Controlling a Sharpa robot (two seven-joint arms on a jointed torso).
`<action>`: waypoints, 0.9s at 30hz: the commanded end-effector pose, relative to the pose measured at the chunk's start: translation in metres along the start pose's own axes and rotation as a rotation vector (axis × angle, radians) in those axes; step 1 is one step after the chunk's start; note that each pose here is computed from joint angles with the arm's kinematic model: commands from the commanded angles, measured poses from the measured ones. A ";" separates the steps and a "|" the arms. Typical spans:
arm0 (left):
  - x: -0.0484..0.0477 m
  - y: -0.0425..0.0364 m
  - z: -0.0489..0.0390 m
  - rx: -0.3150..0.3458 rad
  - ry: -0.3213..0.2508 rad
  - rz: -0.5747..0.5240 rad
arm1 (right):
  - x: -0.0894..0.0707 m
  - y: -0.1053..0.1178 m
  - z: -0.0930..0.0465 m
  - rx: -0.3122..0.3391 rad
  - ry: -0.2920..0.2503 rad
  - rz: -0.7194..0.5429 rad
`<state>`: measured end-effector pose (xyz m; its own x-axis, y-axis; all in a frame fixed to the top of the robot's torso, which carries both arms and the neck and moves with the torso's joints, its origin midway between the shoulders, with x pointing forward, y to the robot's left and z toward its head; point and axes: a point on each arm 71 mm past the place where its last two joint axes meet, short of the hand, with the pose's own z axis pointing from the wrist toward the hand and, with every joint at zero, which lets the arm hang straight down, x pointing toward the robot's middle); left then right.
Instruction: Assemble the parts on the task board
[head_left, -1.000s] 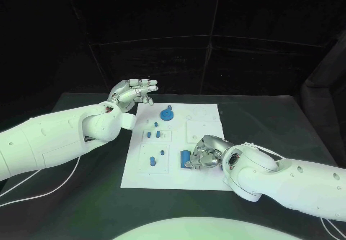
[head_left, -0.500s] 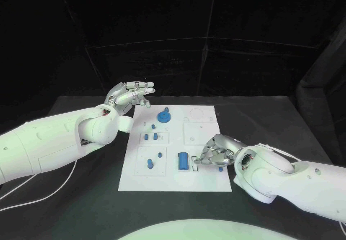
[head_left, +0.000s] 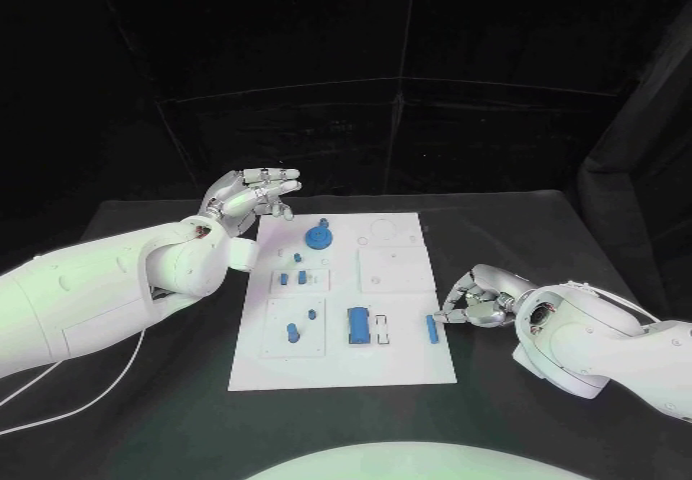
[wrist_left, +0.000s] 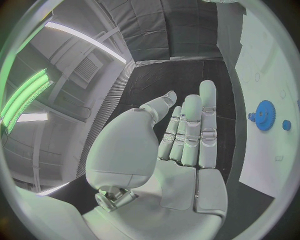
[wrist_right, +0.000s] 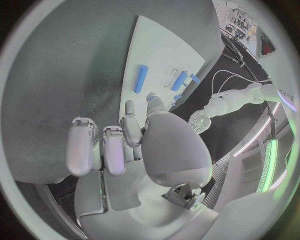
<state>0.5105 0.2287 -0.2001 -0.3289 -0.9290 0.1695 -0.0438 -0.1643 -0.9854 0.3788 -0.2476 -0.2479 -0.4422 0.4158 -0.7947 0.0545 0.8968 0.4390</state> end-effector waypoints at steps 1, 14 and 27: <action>0.0021 -0.0011 0.0004 0.005 0.017 -0.009 | 0.001 0.001 0.000 -0.016 0.019 -0.068; 0.0007 -0.0007 0.0001 0.003 0.016 -0.009 | 0.011 0.015 0.009 -0.048 0.039 -0.153; 0.0004 0.0003 0.0000 0.000 0.019 -0.010 | 0.018 0.022 0.016 -0.050 0.041 -0.296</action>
<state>0.5103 0.2295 -0.2017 -0.3332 -0.9270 0.1720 -0.0486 -0.1653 -0.9850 0.3854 -0.2180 -0.2589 -0.4767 0.2262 -0.8495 -0.0899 0.9487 0.3031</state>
